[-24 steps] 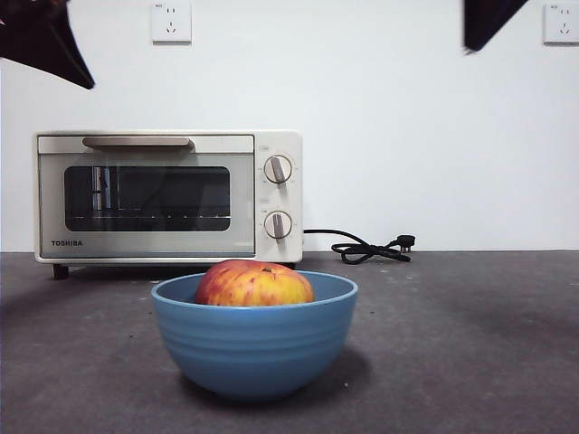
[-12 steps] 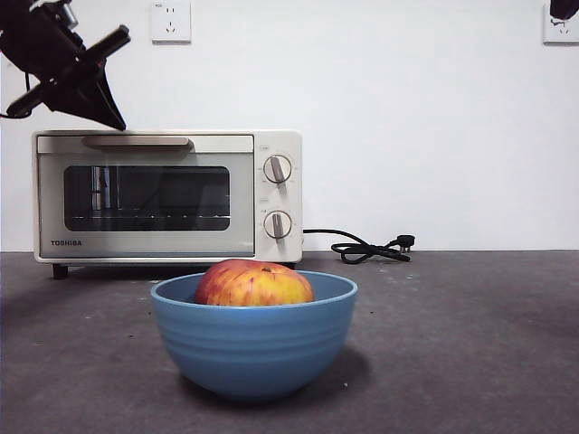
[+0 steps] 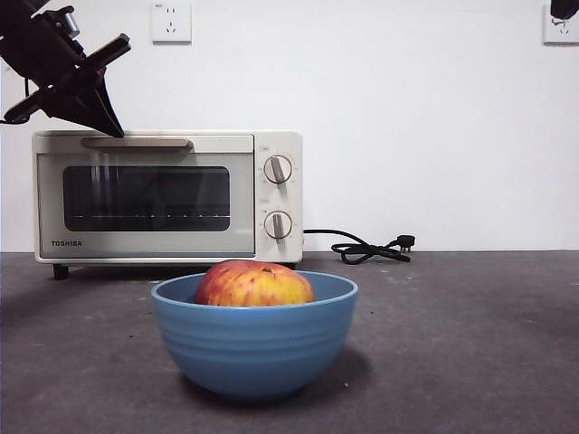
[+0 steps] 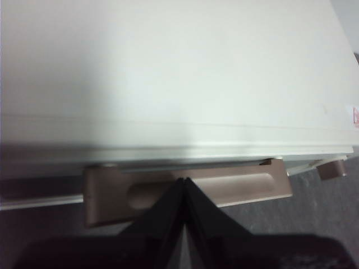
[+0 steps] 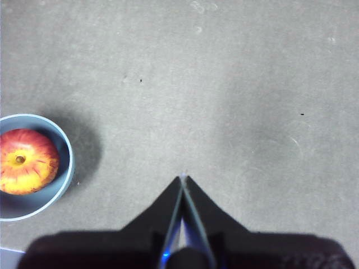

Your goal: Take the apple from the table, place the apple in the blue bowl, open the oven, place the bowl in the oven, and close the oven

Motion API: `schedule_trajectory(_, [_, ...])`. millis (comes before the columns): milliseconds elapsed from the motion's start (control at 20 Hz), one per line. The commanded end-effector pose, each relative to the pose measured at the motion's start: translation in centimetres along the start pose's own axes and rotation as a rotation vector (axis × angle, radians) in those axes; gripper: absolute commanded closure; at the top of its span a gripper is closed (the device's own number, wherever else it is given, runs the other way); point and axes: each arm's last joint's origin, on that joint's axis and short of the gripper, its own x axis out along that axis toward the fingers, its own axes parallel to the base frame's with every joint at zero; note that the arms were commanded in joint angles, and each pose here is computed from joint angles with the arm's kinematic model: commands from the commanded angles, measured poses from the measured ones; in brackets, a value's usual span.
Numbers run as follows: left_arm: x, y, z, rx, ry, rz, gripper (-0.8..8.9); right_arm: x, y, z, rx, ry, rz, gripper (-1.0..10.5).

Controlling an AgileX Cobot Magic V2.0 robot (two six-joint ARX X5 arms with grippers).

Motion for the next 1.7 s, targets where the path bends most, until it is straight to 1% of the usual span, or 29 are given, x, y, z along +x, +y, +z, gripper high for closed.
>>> schedule_trajectory(50, [0.8,0.4,-1.2,0.008,0.085,0.019,8.19,0.1,0.1,-0.1,0.006,0.002,-0.006,9.5])
schedule_trajectory(250, [0.8,0.5,-1.8,0.025,0.144,0.044,8.19,0.1,0.1,-0.1,0.006,0.003,-0.006,9.5])
schedule_trajectory(400, [0.8,0.4,-2.4,0.061,0.204,0.064,8.19,0.1,0.1,-0.1,0.005,0.004,-0.006,9.5])
schedule_trajectory(550, [1.0,0.0,-2.8,0.082,0.229,0.107,8.19,0.1,0.0,-0.1,0.002,0.009,-0.008,9.5])
schedule_trajectory(850, [1.4,-1.1,-3.6,0.136,0.276,0.126,8.19,0.1,0.0,-0.2,-0.004,0.016,-0.014,9.5])
schedule_trajectory(1150, [1.2,-1.2,-4.1,0.154,0.326,0.131,8.19,0.1,-0.1,-0.3,-0.008,0.018,-0.017,9.5])
schedule_trajectory(1250, [1.0,-1.2,-4.3,0.162,0.331,0.130,8.19,0.1,-0.1,-0.3,-0.009,0.018,-0.017,9.5])
schedule_trajectory(1450, [0.3,-1.3,-5.5,0.176,0.284,0.122,8.19,0.1,0.0,-0.2,-0.008,0.016,-0.016,9.5])
schedule_trajectory(1700, [0.1,-0.9,-7.1,0.178,0.282,0.130,8.19,0.1,0.0,-0.2,-0.013,0.013,-0.015,9.5])
